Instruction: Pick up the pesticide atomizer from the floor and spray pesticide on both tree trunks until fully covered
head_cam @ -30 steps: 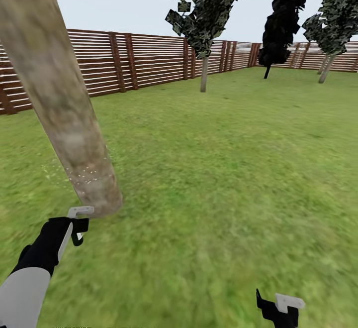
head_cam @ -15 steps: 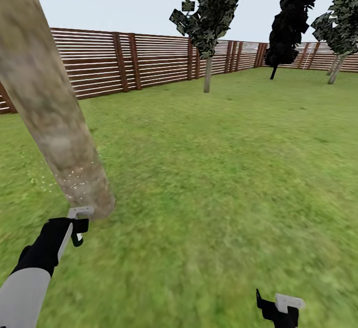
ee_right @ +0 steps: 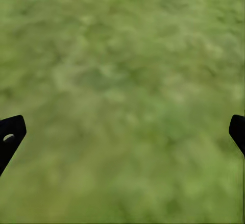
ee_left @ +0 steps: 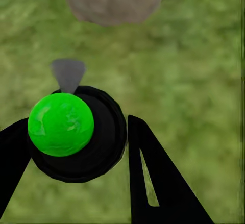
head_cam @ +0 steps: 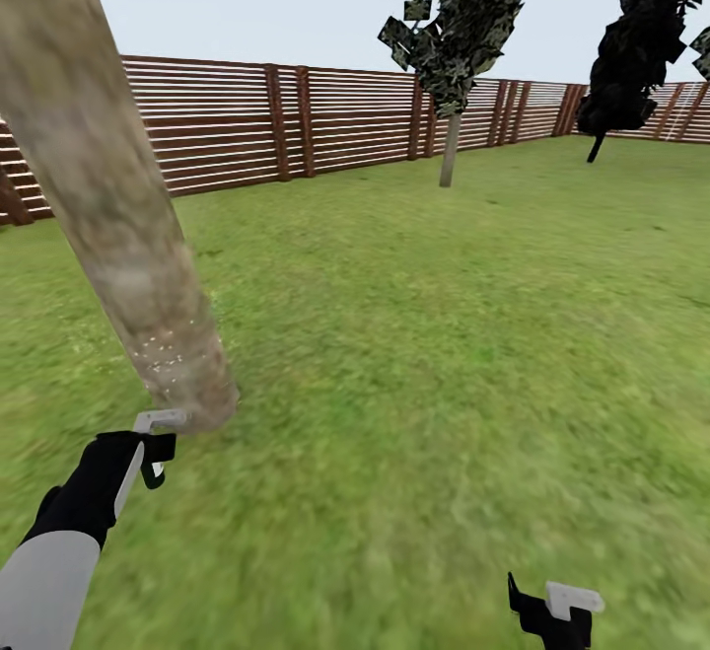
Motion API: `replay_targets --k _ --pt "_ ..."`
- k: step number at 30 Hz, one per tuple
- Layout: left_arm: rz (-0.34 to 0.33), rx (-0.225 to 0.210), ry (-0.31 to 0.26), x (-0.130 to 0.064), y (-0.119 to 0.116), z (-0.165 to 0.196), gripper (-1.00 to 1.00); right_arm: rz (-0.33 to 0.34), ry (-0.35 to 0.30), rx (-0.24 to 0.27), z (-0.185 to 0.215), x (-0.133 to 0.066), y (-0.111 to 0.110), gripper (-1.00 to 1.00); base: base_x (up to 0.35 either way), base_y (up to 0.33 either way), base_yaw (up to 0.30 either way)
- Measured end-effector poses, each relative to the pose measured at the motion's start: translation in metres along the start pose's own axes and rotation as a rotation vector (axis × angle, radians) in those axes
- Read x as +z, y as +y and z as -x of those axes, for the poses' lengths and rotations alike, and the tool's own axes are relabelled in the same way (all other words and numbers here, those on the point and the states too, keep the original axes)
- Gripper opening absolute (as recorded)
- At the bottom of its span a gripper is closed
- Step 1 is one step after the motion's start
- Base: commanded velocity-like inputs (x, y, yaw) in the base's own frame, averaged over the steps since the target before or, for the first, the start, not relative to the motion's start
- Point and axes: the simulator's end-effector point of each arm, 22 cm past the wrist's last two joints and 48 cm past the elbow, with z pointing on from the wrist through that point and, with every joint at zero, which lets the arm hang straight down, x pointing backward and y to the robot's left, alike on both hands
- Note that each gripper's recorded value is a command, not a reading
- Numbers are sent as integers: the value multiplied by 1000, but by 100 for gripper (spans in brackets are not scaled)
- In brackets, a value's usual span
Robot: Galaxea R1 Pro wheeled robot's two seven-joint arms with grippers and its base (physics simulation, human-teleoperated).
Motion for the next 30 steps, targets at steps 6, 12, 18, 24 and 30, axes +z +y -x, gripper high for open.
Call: replay_targets --k 6,12,18,24,30 --pt "0 0 0 0 0 0 -100 0 1 0 0 0 0 100 122 -254 9" --pt "-3 -2 3 1 -1 -1 -100 -1 0 1 0 0 0 100 5 -254 239" --pt "-9 -14 -1 -1 3 2 -100 0 0 2 0 0 0 100 0 -29 277" --pt "-3 -37 -86 -15 13 69 -100 -5 -2 1 1 1 -3 100 0 0 59" --pt "-127 64 -83 -44 27 131 -100 -8 -1 -1 0 1 -5 100 0 0 0"
